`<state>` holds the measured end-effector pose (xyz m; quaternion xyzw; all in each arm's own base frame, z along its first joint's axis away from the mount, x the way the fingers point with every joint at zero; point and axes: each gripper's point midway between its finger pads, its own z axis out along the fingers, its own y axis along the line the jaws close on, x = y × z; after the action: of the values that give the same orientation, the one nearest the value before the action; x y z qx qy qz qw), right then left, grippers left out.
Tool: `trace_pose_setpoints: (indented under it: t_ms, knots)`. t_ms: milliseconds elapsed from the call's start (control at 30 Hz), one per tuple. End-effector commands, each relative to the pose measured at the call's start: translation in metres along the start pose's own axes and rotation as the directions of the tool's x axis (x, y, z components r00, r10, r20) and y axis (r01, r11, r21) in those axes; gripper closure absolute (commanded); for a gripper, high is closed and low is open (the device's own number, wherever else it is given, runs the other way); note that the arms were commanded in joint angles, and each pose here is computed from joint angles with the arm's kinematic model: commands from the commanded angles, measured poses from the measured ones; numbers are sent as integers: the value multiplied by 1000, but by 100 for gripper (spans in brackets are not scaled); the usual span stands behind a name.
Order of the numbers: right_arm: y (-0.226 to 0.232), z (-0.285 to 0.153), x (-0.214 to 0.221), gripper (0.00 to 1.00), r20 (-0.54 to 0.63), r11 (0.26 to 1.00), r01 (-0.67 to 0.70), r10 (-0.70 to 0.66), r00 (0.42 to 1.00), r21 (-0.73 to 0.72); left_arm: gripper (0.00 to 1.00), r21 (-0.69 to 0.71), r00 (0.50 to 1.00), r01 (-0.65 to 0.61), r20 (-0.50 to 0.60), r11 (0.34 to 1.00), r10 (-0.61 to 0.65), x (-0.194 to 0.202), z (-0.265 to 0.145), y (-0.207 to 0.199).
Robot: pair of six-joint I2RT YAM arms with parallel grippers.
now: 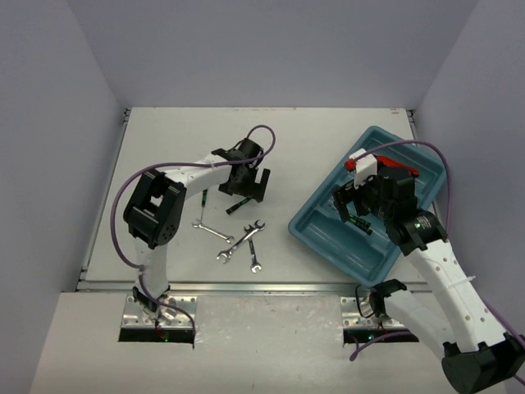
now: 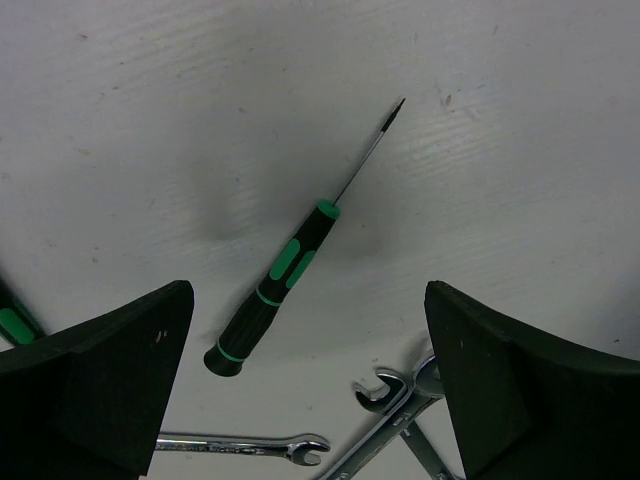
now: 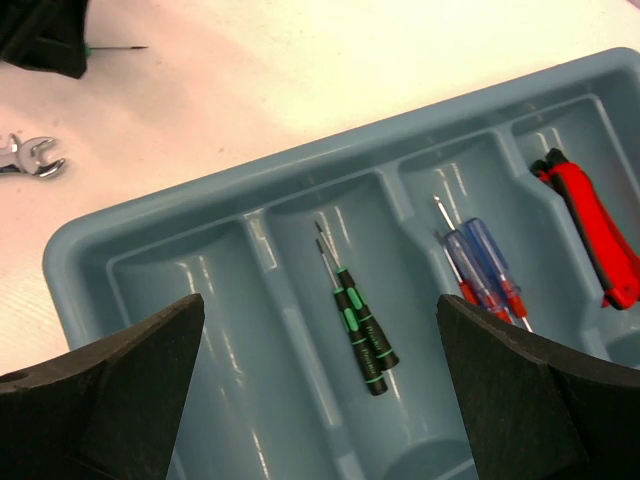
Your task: Sort the tools into containers
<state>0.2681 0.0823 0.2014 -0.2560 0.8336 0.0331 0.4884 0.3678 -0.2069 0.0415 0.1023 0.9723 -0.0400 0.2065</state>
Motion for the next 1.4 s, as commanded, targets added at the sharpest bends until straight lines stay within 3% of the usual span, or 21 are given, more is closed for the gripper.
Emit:
trace_pose_setpoints:
  t_ms: [0, 67, 167, 267, 400, 467, 533, 600, 700, 733, 800, 867, 933, 1100, 1367]
  knots:
    - [11, -5, -20, 1, 117, 997, -56, 62, 991, -53, 5, 113, 993, -59, -95, 992, 70, 15, 17, -4]
    - [13, -9, -22, 1, 136, 994, -90, 98, 986, -57, 9, 135, 987, -47, -145, 990, 67, 25, 25, -7]
    - [12, -13, -25, 1, 148, 988, -149, 154, 977, -43, 27, 99, 978, -26, -205, 995, 46, 44, 41, -1]
    - [19, -14, -27, 1, 151, 983, -163, 174, 973, -83, 49, 40, 973, -24, -228, 999, 33, 51, 51, 9]
    - [33, -11, -34, 1, 149, 962, -218, 243, 958, -166, 88, -43, 975, -4, -223, 999, -6, 52, 61, 20]
    - [47, -10, -38, 1, 136, 930, -276, 315, 939, -242, 100, -55, 984, 23, -173, 998, -32, 41, 61, 21]
    - [66, -9, -41, 1, 113, 878, -334, 392, 913, -344, 100, -68, 989, 54, -133, 996, -63, 31, 55, 21]
    - [114, -20, -44, 1, 54, 718, -345, 469, 882, -605, 100, -99, 993, 103, -53, 990, -108, 9, 45, 24]
    - [143, -21, -45, 1, 24, 549, -373, 583, 812, -748, 100, -43, 977, 209, 56, 977, -206, -17, 17, 14]
    - [148, -18, -47, 1, 40, 529, -358, 599, 800, -770, 100, 21, 957, 265, 116, 964, -265, -26, -2, 6]
    - [158, -7, -48, 1, 36, 536, -352, 584, 811, -767, 100, 195, 909, 317, 217, 928, -355, -51, -36, -16]
    - [171, 7, -51, 1, 15, 551, -351, 552, 834, -757, 100, 413, 863, 306, 259, 857, -433, -56, -76, -43]
    - [176, 14, -61, 1, 22, 540, -343, 558, 829, -768, 100, 532, 836, 271, 283, 802, -470, -57, -107, -57]
    - [186, 52, -81, 8, -21, 530, -403, 586, 810, -746, 100, 684, 824, 209, 262, 699, -502, -48, -150, -92]
    - [181, 91, -90, 41, -20, 626, -443, 564, 826, -643, 100, 769, 831, 152, 241, 620, -502, -37, -179, -115]
